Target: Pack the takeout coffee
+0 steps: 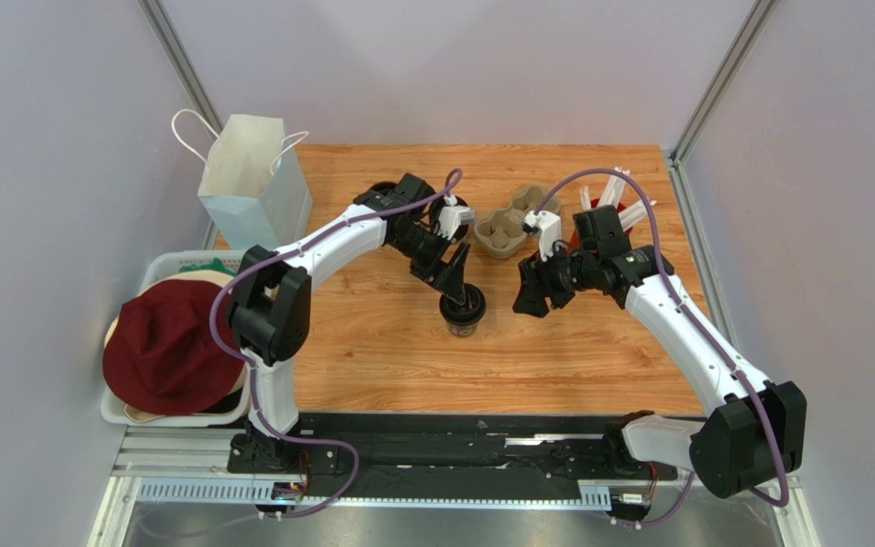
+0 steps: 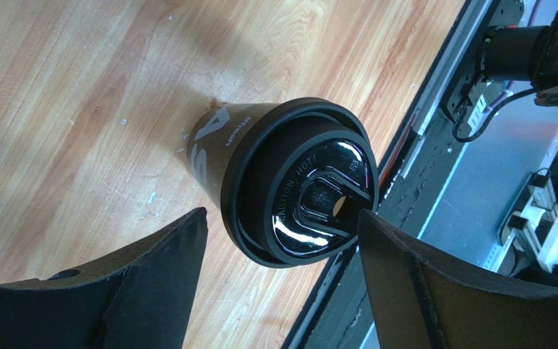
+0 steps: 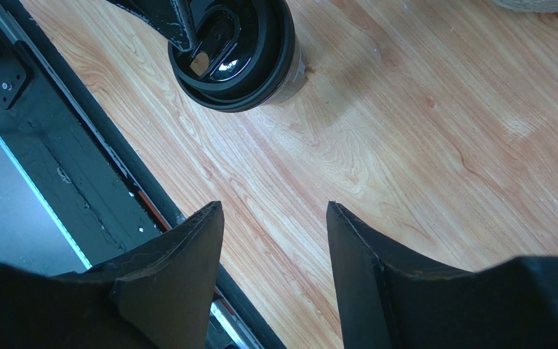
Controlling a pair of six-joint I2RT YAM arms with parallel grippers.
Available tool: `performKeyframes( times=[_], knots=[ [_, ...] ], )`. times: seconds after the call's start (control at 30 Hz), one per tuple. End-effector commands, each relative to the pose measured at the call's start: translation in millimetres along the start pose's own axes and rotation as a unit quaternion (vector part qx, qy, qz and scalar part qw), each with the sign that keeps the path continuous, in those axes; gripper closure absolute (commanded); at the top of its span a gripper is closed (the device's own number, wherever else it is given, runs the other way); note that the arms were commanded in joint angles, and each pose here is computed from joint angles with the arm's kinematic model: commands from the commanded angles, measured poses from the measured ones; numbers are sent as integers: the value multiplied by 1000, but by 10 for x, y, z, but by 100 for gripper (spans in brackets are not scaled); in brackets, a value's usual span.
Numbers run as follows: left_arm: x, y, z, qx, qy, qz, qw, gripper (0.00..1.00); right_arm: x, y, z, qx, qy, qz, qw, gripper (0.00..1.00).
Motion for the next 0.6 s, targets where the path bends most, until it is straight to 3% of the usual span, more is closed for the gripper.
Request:
performKeyframes(
  times=[0.0, 0.57],
  knots=[
    [-29, 27, -88, -12, 14, -5, 1000, 18, 34, -47, -59, -29, -12, -6, 999, 43],
    [57, 160, -39, 6, 9, -27, 1000, 21, 19, -21, -54, -28, -5, -4, 1000, 44]
  ],
)
Point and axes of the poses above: each gripper's point midway between its finger pads, its own y axis out along the fingers, its own x axis along the line the jaws close on, z = x × y, the point moved 10 cm from there along -y, back along the fingers, and after that the axes turned 1 degree about y, right-handed, at the moved point
